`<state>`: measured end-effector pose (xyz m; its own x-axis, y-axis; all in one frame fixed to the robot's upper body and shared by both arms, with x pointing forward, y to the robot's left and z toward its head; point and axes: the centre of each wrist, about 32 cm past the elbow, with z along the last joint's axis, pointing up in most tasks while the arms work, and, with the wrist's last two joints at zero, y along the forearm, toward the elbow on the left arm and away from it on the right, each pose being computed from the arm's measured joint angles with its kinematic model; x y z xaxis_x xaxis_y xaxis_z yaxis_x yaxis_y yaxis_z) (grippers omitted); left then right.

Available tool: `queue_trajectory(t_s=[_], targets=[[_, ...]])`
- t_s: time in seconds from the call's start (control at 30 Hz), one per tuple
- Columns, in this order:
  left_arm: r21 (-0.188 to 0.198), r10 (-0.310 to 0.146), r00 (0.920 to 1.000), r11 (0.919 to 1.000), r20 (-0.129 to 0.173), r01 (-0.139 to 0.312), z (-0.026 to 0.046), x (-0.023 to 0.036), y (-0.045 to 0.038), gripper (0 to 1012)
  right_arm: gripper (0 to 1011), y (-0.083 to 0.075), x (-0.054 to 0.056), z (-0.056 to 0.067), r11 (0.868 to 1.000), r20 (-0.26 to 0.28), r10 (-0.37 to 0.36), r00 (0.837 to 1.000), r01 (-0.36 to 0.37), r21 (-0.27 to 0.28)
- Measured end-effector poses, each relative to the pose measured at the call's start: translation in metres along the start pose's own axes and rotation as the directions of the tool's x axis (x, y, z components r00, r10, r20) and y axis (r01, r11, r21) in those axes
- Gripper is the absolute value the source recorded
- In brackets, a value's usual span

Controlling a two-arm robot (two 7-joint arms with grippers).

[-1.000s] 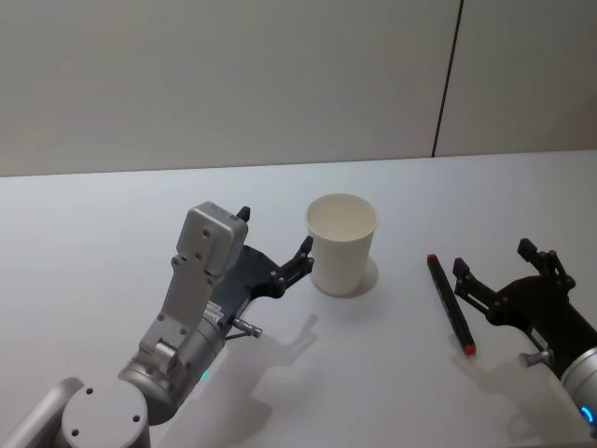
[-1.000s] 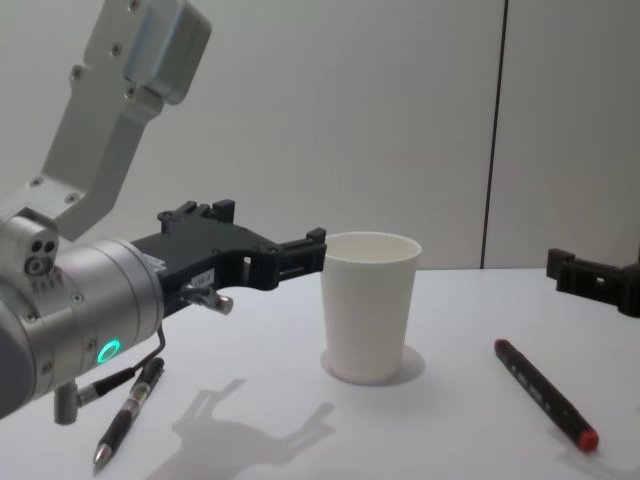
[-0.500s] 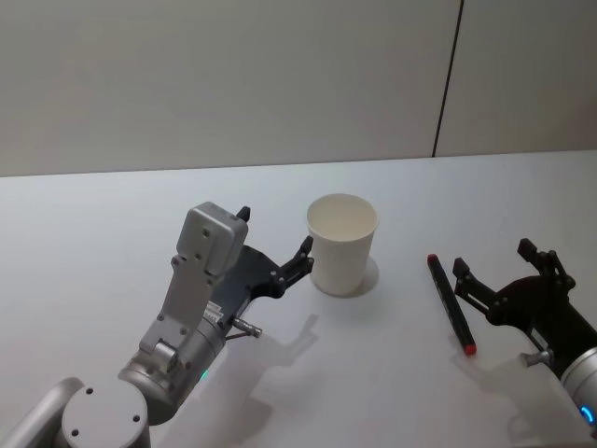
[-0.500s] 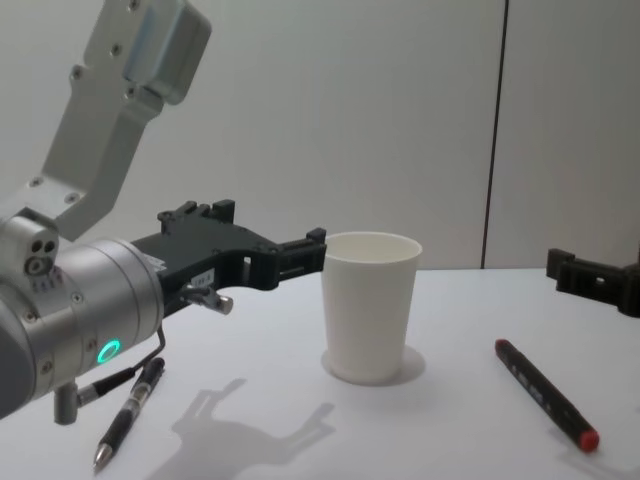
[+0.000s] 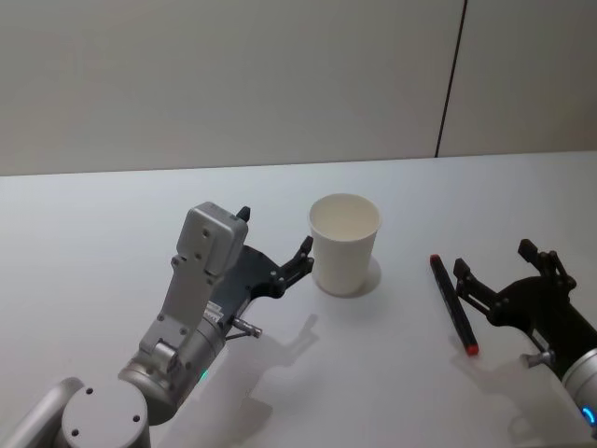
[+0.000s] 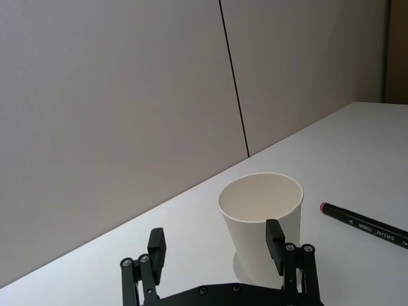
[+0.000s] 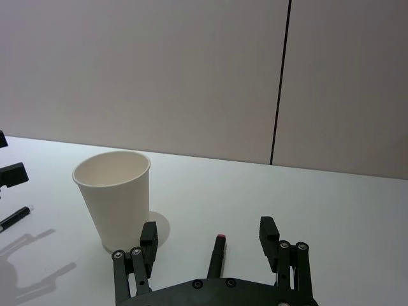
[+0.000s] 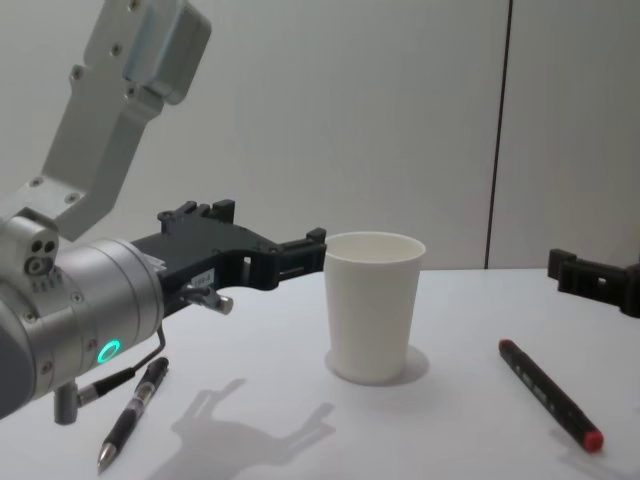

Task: Place the pen into the pen holder.

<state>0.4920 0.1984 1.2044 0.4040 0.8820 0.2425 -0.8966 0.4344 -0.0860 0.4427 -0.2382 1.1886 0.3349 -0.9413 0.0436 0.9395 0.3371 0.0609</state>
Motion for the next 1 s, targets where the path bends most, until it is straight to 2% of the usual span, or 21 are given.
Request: queue_trajectory(t_s=[0.23,0.53,1.0], targets=[[0.0,0.0,1.0,1.0,0.0,0.0,0.0,0.0,0.0,1000,1002,-0.003,0.002,0.001,1.0,-0.008,0.011,1.0,-0.011,0.004],[0.0,0.0,1.0,1.0,0.0,0.0,0.0,0.0,0.0,1000,1002,-0.006,0.003,0.003,1.0,-0.043,0.019,0.999,-0.019,0.003],[0.0,0.0,1.0,1.0,0.0,0.0,0.0,0.0,0.0,1000,1002,-0.004,0.008,0.018,0.997,-0.096,0.03,0.995,-0.036,-0.063]])
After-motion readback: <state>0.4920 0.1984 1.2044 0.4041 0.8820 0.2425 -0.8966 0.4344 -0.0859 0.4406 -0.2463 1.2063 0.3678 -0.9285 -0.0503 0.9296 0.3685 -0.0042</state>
